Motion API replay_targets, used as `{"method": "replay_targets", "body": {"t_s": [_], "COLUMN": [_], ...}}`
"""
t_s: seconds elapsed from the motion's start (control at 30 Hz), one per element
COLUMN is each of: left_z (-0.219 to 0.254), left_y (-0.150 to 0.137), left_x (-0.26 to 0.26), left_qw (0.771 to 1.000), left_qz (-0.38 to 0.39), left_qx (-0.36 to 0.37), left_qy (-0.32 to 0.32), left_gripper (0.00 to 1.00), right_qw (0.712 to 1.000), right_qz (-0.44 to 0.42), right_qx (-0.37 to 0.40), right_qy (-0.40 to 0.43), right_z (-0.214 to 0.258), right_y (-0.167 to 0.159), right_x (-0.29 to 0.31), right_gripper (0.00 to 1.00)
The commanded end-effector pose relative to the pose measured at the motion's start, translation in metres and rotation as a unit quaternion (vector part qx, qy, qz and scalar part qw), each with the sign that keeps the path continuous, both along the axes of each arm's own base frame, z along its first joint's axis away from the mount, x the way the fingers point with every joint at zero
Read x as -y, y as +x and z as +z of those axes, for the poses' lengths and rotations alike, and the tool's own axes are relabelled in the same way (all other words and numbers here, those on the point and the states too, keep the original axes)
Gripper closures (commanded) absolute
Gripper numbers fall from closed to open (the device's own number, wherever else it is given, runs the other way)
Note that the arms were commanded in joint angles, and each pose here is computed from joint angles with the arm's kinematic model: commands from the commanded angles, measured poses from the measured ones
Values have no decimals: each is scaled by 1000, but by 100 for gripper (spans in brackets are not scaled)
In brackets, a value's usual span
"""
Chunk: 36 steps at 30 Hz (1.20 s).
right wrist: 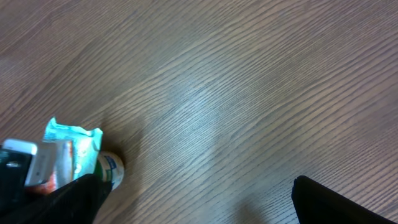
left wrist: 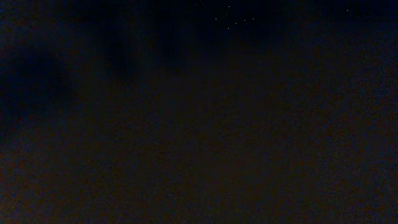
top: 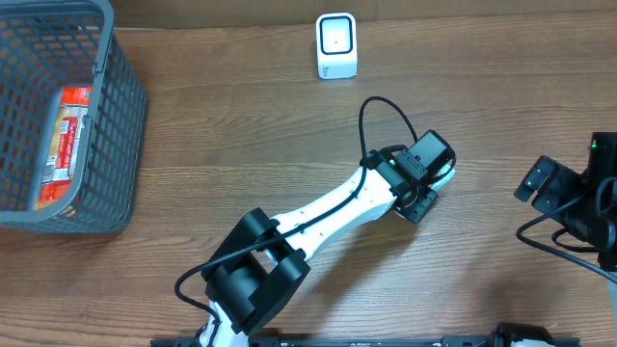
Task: Scan the item barcode
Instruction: 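Carry the Kleenex pack with the left gripper to the table center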
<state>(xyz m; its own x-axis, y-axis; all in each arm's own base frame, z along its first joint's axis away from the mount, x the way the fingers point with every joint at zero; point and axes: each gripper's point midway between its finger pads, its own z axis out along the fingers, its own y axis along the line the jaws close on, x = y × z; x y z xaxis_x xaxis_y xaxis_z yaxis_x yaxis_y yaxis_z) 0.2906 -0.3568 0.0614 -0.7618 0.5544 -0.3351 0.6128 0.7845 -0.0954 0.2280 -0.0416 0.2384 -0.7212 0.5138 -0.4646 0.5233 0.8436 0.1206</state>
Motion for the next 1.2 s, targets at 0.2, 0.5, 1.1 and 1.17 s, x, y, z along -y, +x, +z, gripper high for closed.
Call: {"method": "replay_targets", "body": {"t_s": [0.2, 0.5, 1.1, 1.17], "left_z": [-9, -7, 60, 64], "left_y": [-1, -12, 15, 17], "left_x": [0, 9, 12, 10], "left_qw": [1000, 999, 999, 999], "left_qz": [8, -5, 1, 4], "left_qx": [-7, -39, 9, 7], "left_qy": [8, -20, -47, -47], "left_gripper": [36, 0, 0, 0], "right_qw": [1000, 1000, 1000, 1000], "right_qz": [-6, -6, -6, -6], "right_qx": [14, 14, 14, 14], "right_qy": [-3, -3, -3, -3], "right_z": [8, 8, 8, 8], "right_y": [2, 2, 2, 2], "right_x": [2, 2, 2, 2], "right_gripper": [0, 0, 0, 0]}}
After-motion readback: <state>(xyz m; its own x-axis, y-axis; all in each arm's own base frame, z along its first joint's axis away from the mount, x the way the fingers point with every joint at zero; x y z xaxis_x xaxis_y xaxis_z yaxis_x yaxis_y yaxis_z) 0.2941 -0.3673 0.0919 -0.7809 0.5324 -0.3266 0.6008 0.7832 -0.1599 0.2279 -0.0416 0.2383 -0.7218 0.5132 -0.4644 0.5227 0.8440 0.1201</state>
